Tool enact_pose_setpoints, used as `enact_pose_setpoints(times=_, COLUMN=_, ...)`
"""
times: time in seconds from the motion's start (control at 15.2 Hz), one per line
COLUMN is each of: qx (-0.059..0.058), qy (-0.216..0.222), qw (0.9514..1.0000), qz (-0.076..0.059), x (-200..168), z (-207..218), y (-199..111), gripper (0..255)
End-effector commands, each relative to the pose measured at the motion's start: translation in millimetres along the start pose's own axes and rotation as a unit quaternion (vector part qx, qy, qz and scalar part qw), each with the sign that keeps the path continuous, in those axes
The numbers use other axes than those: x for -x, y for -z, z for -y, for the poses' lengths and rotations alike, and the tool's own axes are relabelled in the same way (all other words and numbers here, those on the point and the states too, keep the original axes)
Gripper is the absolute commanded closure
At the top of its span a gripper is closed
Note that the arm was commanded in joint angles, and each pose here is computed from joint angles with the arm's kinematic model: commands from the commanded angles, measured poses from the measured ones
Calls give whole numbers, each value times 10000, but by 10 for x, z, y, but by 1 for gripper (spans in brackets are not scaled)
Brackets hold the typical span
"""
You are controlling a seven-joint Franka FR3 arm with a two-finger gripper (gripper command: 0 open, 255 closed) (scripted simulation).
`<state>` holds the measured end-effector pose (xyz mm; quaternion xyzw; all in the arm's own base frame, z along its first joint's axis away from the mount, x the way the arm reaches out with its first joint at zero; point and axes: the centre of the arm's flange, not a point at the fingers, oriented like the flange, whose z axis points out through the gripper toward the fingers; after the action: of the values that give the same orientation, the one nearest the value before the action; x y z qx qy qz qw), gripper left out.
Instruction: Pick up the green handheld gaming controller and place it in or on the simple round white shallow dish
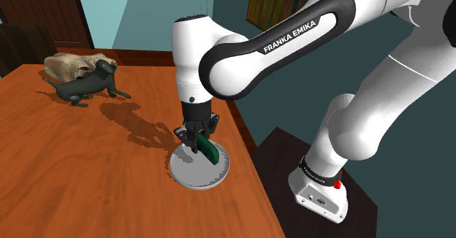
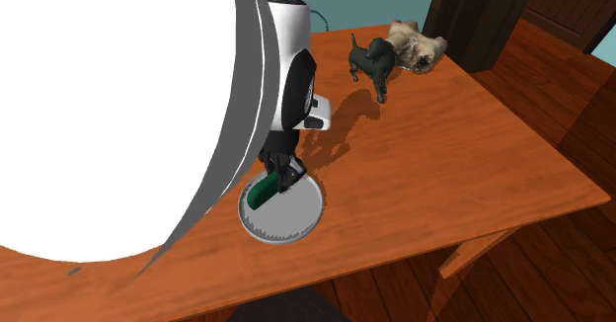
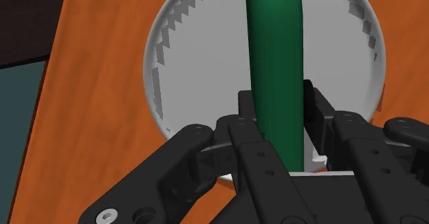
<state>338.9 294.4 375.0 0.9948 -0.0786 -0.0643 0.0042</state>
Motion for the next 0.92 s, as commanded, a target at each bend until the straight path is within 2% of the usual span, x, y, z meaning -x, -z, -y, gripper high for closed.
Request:
enact_pose_setpoints(times=0.0, qx=-2, qy=0, qw=10000, qz=-2, x=0, z=-4, y=-100, gripper=255)
enact_pose_setpoints(times=0.26, qx=-2, qy=0, qw=10000, qz=-2, x=-31, z=0, y=-344, gripper=255)
enact_pose_setpoints(times=0.79, qx=-2, qy=0, qw=10000, qz=-2, x=-31, z=0, y=-344, gripper=255)
enact_pose_setpoints(times=0.86, qx=-2, qy=0, qw=10000, qz=-2, x=-31, z=0, y=-344, gripper=0)
